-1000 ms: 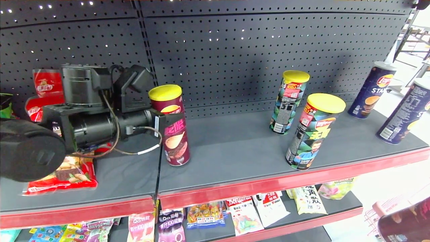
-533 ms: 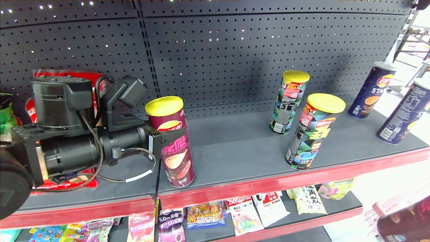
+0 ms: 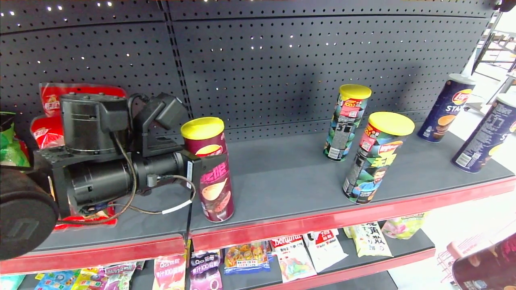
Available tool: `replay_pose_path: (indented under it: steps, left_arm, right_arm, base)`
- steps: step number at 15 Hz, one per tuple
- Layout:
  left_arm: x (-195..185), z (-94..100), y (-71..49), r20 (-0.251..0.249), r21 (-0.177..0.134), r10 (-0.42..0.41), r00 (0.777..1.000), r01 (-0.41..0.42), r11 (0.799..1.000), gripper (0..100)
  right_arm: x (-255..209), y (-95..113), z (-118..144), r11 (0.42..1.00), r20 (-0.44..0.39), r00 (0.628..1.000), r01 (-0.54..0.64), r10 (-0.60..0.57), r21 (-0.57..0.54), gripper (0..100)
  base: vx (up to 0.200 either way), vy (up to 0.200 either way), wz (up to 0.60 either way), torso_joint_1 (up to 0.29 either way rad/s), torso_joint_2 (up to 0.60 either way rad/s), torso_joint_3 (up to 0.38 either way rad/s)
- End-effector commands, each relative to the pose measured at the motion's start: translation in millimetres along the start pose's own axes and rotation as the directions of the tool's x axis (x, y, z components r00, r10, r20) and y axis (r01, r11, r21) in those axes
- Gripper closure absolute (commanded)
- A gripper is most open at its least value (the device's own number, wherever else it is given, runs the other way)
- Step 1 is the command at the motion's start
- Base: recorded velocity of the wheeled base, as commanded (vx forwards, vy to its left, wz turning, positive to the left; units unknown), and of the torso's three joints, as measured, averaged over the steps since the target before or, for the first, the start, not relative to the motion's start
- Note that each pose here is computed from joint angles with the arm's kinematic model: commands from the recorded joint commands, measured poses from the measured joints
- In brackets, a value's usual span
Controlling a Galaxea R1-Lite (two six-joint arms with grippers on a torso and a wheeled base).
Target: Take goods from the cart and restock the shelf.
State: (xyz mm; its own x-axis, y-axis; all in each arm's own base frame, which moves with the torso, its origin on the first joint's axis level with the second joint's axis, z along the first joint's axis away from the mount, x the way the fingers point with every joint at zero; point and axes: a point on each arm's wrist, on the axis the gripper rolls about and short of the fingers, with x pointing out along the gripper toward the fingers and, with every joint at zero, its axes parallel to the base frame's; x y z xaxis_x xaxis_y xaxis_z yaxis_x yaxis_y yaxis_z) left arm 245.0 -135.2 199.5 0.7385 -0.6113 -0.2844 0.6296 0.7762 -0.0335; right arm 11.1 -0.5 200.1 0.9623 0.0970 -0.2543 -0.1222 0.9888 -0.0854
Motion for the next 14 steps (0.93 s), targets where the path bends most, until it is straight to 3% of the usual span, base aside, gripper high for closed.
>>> replay_pose_path:
  steps: [1,9,14]
  left_arm:
    - [2.9,-3.3,0.4,-0.014,-0.004,0.003,1.0,-0.003,1.0,100]
    - [10.4,2.1,0.5,-0.003,-0.019,0.01,1.0,-0.01,1.0,100]
    - [11.9,-2.9,0.6,-0.021,-0.02,0.025,0.999,-0.025,0.999,100]
  right_arm:
    - [0.4,0.1,0.1,1.0,-0.002,1.0,-0.001,0.001,0.0,100]
    - [1.9,0.3,0.4,1.0,-0.01,1.0,-0.001,0.001,-0.002,100]
    - [2.4,0.4,0.1,1.0,-0.013,1.0,-0.001,0.001,-0.002,100]
  base:
    - [0.0,0.0,0.0,0.0,0.0,0.0]
    - [0.0,0.0,0.0,0.0,0.0,0.0]
    - [0.0,0.0,0.0,0.0,0.0,0.0]
